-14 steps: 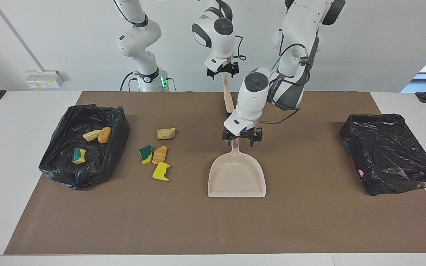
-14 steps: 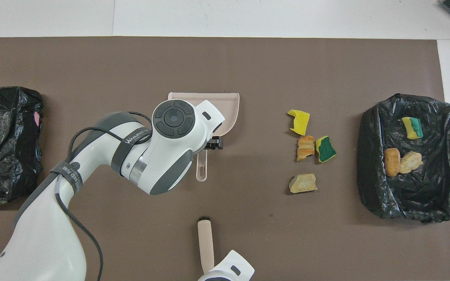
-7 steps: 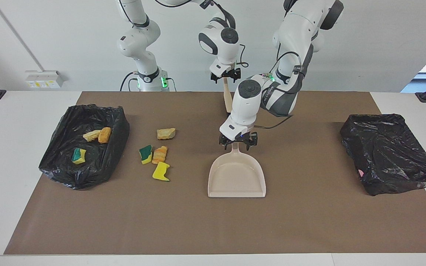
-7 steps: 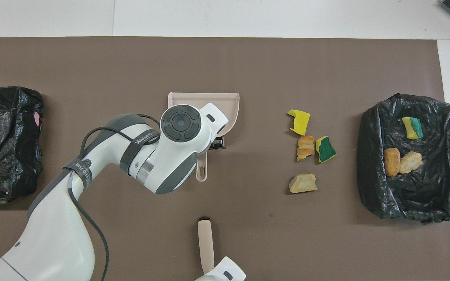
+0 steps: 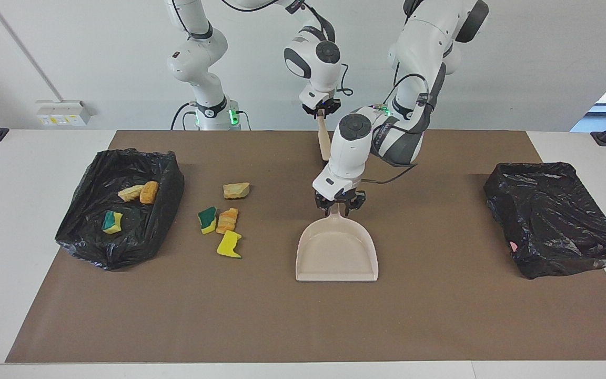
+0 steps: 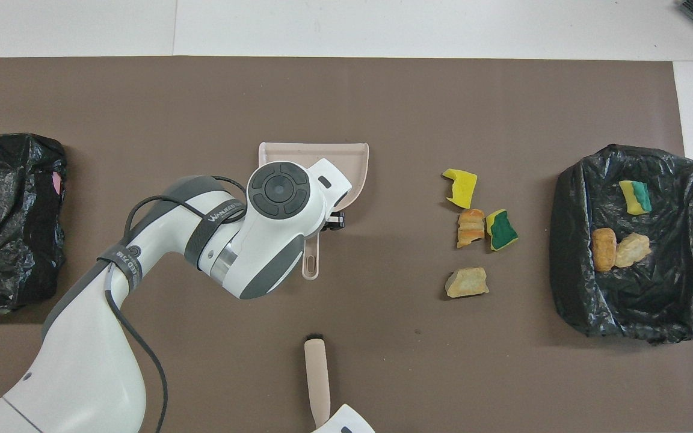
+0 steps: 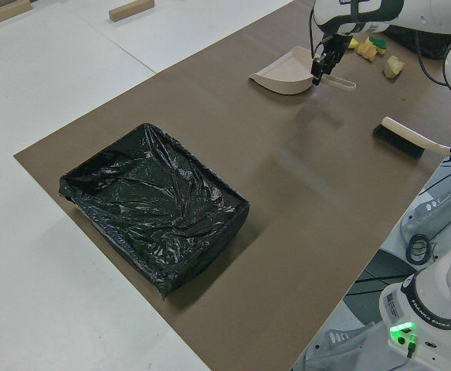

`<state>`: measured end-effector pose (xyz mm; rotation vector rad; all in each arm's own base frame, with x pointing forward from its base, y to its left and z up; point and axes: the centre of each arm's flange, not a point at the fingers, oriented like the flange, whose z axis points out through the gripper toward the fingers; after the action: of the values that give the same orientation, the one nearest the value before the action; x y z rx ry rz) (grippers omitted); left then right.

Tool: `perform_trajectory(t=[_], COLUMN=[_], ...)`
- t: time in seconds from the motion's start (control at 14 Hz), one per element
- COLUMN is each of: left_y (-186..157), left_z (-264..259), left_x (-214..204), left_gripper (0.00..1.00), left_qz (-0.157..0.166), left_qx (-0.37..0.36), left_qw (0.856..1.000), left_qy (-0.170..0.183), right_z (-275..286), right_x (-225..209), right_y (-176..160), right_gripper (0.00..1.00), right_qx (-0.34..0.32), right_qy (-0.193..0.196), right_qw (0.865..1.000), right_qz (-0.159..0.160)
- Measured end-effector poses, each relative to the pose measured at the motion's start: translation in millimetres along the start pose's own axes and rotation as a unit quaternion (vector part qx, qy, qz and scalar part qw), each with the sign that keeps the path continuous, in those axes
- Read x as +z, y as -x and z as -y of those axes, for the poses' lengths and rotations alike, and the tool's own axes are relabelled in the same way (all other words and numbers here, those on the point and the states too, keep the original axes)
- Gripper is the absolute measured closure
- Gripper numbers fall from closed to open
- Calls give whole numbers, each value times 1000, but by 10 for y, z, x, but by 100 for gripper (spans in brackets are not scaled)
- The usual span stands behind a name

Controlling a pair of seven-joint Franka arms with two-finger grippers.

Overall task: Sweep and dump trash in bin
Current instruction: 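Grasp the dustpan with the left gripper while the right gripper takes the brush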

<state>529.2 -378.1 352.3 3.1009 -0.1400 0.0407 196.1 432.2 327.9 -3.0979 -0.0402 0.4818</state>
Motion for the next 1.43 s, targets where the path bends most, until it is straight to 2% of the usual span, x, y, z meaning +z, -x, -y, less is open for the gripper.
perform_trajectory(t=[0.07,0.43,0.64,0.93,1.14,1.22,1.43], left_y=[7,2,-38,-89,-118,-137,-227], left_z=[-5,31,179,432,515,559,766], left_x=[2,-37,-226,-410,-408,-408,-402], left_gripper=[68,68,68,68,68,68,68], left_qz=[2,7,9,21,28,29,36], left_qx=[1,5,86,211,287,322,437], left_qw=[1000,1000,996,977,957,946,898], left_qy=[-1,-8,-20,-32,-32,-31,-27], right_z=[-1,22,-54,-540,-1053,-1211,-1621], right_x=[-1,-75,-293,-913,-1253,-1304,-1340], right_y=[-2,-23,-55,-144,-332,-437,-775], right_gripper=[74,74,74,74,74,74,74], right_qx=[0,1,10,38,47,51,38], right_qy=[0,-5,-3,4,31,46,99], right_qw=[1000,1000,1000,999,998,998,994], right_qz=[0,-1,9,27,14,5,-22])
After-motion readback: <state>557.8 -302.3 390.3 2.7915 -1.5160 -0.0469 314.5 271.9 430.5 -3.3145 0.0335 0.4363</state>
